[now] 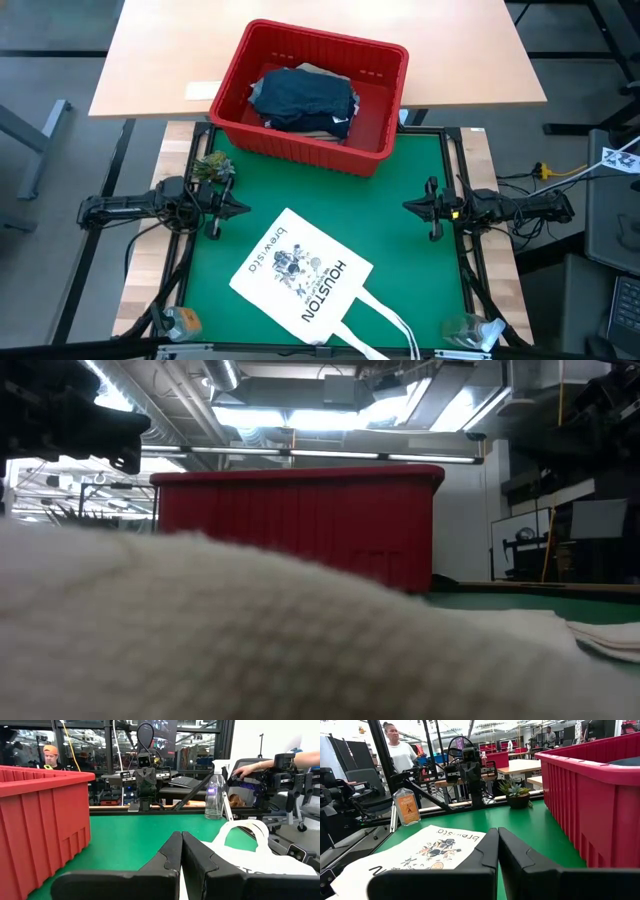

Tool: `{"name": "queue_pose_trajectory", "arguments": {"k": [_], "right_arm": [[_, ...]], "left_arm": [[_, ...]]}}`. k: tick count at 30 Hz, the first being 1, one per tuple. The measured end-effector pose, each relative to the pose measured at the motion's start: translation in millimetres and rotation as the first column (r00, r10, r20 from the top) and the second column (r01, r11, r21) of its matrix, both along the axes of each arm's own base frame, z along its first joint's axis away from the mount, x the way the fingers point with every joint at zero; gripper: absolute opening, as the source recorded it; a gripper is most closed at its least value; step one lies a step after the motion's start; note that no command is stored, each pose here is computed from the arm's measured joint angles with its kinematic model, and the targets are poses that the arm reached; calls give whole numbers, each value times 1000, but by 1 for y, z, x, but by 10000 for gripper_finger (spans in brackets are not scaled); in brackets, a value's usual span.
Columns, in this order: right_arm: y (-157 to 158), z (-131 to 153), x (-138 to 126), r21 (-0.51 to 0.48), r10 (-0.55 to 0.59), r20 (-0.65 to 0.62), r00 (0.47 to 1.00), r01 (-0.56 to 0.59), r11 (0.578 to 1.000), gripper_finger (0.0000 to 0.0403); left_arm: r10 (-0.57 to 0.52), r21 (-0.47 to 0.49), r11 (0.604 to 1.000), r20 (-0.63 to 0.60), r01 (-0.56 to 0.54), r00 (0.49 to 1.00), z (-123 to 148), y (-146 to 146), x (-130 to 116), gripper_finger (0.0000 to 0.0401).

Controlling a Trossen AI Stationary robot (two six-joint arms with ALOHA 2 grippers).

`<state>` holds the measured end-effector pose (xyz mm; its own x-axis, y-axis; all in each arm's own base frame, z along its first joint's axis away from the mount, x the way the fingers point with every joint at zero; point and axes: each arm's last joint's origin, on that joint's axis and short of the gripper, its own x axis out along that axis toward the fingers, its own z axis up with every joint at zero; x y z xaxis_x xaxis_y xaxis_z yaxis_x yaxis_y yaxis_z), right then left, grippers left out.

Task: Fold Laundry from Bin
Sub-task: Return to Home Position

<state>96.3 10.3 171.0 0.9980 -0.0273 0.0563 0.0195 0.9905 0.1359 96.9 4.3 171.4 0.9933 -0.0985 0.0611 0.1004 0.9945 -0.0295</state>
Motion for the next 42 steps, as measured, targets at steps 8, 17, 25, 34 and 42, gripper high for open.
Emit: {"name": "queue_pose_trajectory", "arguments": {"k": [8,17,25,34,42], "right_arm": [[0,0,0,0,0,0,1000,0,1000,10],[0,0,0,0,0,0,1000,0,1000,10],[0,0,0,0,0,0,1000,0,1000,10],[0,0,0,0,0,0,1000,0,1000,10],[0,0,0,0,0,0,1000,0,1000,10]], "left_arm": [[0,0,1000,0,0,1000,0,0,0,2],[0,0,1000,0,0,1000,0,0,0,2],[7,0,1000,0,-7,1000,0,0,0,2],[74,-4,997,1,-74,997,0,2,0,2],[81,-4,997,1,-81,997,0,2,0,2]]}}
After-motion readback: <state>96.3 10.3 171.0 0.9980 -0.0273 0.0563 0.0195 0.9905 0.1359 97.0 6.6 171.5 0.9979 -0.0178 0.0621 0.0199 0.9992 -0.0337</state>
